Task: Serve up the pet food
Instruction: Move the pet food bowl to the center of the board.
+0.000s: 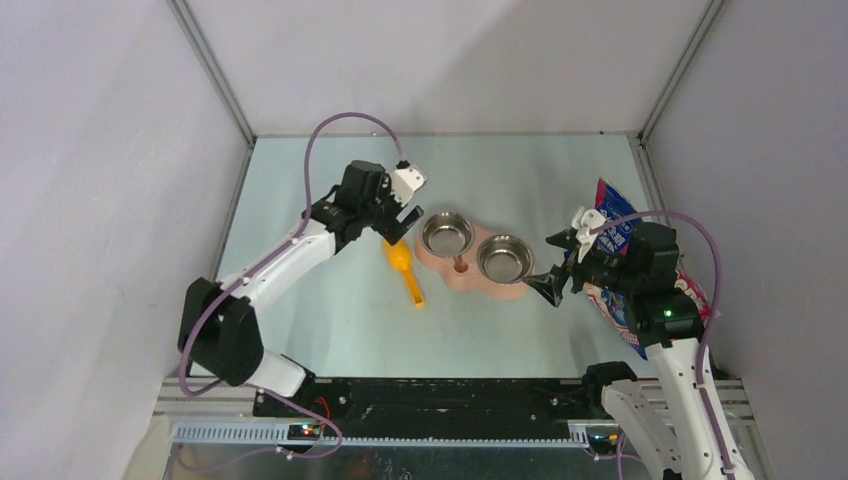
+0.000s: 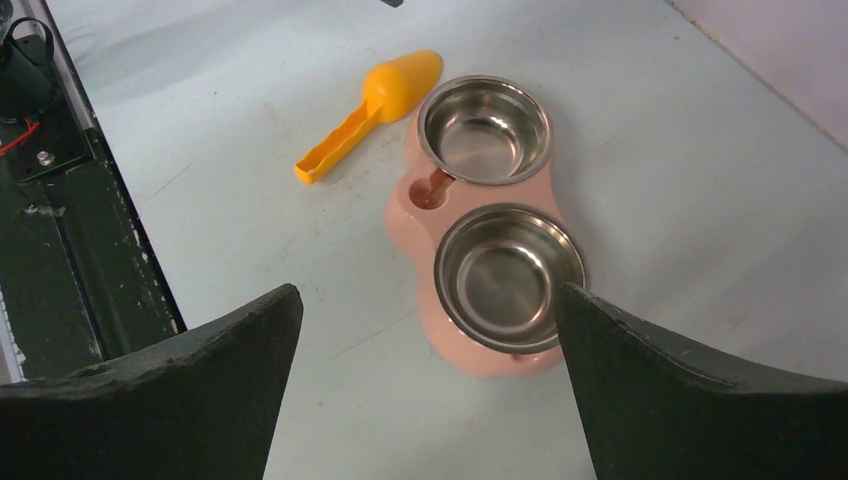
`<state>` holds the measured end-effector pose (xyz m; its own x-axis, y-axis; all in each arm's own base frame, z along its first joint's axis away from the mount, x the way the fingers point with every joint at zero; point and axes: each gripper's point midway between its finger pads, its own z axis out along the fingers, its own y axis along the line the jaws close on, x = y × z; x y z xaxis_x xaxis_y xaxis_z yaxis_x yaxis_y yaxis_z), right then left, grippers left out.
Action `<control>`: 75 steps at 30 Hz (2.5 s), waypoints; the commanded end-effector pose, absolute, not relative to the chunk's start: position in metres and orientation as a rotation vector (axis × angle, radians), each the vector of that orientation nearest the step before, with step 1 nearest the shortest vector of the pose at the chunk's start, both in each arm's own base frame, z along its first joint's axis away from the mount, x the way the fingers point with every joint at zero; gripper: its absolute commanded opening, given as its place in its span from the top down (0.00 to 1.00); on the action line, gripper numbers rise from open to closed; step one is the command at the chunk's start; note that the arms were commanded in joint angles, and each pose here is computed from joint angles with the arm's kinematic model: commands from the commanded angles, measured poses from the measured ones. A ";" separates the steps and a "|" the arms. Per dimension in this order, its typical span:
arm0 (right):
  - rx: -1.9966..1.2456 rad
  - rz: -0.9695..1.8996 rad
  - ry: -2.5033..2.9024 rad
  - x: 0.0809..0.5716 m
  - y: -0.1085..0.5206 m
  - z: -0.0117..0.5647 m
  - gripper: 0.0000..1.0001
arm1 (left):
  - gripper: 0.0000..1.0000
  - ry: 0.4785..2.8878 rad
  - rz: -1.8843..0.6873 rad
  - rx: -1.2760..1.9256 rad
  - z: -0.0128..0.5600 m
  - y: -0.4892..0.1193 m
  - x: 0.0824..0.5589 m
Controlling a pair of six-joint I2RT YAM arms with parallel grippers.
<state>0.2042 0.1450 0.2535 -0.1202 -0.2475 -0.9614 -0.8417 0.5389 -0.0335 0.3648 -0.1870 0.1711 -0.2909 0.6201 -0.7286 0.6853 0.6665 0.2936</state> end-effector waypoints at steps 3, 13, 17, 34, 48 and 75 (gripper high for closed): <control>-0.944 0.634 1.630 0.212 0.146 0.254 0.00 | 0.02 1.945 -0.157 0.971 0.195 -0.220 0.387; -0.954 0.633 1.628 0.211 0.147 0.252 0.00 | 0.02 2.009 -0.155 0.964 0.166 -0.245 0.401; -0.957 0.628 1.627 0.211 0.147 0.251 0.00 | 0.02 2.046 -0.104 0.918 0.159 -0.244 0.411; -0.967 0.618 1.623 0.210 0.147 0.250 0.00 | 0.02 2.183 -0.140 0.879 0.118 -0.257 0.411; -0.961 0.612 1.626 0.211 0.145 0.249 0.00 | 0.21 2.299 -0.091 0.820 0.083 -0.257 0.418; -0.947 0.607 1.634 0.213 0.142 0.248 0.00 | 1.00 2.535 0.140 0.495 0.046 -0.216 0.454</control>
